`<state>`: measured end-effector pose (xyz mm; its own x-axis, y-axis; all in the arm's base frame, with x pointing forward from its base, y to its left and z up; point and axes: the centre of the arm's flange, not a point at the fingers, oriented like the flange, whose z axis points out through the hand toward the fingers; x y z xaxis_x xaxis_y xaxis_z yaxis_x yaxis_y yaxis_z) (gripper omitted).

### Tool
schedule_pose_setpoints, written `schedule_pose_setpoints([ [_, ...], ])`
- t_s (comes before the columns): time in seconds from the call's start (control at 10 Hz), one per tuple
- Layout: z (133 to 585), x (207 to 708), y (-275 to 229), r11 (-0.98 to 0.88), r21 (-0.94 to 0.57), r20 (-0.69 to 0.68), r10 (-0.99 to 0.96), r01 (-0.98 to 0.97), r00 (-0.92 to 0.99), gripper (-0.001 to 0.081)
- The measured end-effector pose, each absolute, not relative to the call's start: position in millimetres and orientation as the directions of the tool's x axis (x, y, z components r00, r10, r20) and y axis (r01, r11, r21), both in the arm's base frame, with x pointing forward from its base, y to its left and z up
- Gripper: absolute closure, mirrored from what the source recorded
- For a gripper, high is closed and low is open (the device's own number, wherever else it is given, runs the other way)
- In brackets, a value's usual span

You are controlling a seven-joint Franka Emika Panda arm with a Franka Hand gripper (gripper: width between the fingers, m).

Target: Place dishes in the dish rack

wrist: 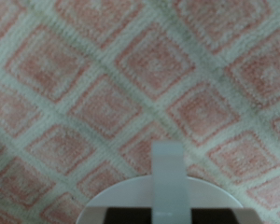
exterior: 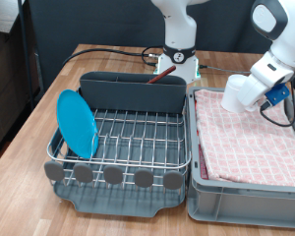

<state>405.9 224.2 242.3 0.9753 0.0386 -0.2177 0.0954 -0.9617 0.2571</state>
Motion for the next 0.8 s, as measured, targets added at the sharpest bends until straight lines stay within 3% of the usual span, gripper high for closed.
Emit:
schedule_pose_setpoints([
  [0.8, 297, 432, 227, -0.965, 0.258, -0.186, -0.012, 0.037, 0.983, 0.0735],
])
